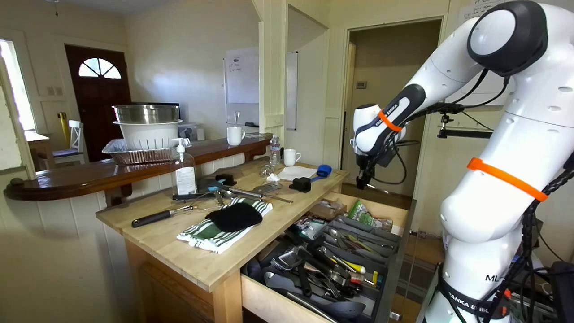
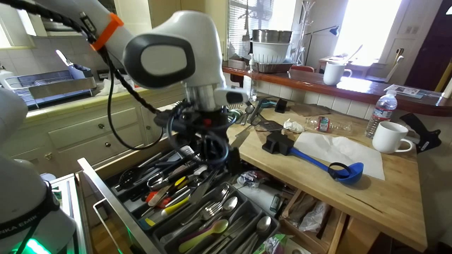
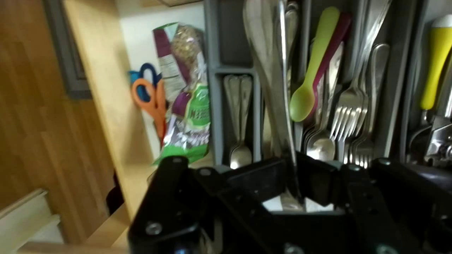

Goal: Remove the knife from the drawer

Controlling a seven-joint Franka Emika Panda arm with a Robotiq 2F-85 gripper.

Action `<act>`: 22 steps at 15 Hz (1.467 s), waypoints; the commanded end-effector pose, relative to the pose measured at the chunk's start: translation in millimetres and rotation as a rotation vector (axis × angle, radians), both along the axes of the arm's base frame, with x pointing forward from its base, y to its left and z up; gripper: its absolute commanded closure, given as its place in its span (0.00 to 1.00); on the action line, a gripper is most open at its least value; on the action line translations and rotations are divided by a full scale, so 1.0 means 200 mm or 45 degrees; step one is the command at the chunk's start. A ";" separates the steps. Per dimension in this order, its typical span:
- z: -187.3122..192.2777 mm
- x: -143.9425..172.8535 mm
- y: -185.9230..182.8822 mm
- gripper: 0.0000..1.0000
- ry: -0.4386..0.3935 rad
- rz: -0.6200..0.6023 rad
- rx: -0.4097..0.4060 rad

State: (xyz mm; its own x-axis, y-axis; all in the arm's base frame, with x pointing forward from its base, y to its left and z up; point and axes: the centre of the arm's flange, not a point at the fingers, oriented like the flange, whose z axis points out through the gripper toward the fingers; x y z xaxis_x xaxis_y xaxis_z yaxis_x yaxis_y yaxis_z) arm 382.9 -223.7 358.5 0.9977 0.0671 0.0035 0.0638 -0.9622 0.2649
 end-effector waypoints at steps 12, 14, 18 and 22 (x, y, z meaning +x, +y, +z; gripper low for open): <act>0.92 0.88 0.58 1.00 -0.185 0.441 -0.224; 0.87 0.97 0.62 1.00 -0.179 0.472 -0.198; 0.72 1.16 0.70 1.00 -0.183 0.524 -0.129; 0.65 1.12 0.73 1.00 -0.171 0.512 -0.125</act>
